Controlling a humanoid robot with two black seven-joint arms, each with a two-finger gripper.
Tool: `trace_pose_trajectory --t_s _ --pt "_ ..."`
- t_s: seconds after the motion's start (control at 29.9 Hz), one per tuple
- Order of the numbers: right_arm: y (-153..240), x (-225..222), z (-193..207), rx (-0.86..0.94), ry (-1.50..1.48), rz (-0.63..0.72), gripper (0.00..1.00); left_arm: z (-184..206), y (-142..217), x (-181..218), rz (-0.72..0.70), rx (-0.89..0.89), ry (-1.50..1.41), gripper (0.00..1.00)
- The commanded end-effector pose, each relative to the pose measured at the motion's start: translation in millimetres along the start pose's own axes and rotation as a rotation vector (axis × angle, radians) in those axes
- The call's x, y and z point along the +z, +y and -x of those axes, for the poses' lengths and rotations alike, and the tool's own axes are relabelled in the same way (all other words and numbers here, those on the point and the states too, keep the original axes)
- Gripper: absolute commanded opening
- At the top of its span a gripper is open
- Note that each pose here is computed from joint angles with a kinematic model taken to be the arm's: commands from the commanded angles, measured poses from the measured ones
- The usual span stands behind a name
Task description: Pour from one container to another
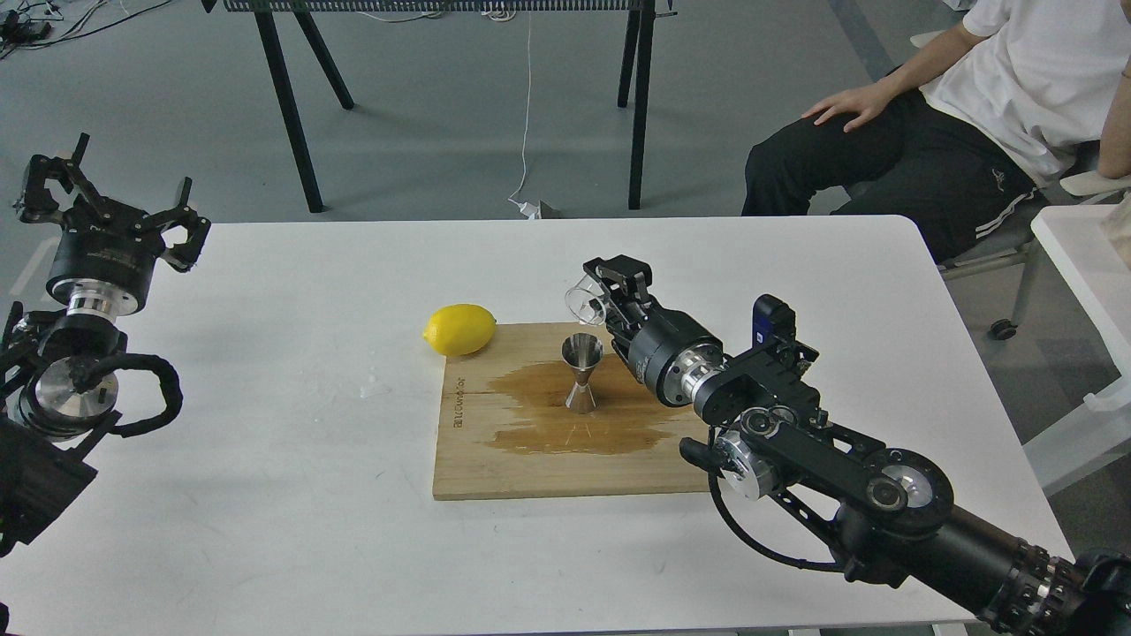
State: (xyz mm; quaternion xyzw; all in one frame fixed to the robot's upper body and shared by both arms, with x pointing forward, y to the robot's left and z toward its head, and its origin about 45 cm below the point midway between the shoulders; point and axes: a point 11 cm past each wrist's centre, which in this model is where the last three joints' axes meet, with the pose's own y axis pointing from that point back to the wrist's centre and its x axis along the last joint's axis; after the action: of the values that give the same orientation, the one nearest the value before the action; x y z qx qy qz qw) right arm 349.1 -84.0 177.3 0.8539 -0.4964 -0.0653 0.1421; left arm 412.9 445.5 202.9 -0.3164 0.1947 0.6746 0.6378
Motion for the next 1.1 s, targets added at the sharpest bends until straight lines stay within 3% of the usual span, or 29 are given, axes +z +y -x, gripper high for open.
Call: trace_pose_trajectory --t_s 0.0,1.07 --pt "-2 -3 5 -0.006 0.036 -0.014 0.32 -1 0 0 0.000 0.002 -0.001 1.00" --pt "1 1 8 -0.032 0.312 -0.083 0.32 -2 1 -1 -0.002 0.004 0.000 1.00"
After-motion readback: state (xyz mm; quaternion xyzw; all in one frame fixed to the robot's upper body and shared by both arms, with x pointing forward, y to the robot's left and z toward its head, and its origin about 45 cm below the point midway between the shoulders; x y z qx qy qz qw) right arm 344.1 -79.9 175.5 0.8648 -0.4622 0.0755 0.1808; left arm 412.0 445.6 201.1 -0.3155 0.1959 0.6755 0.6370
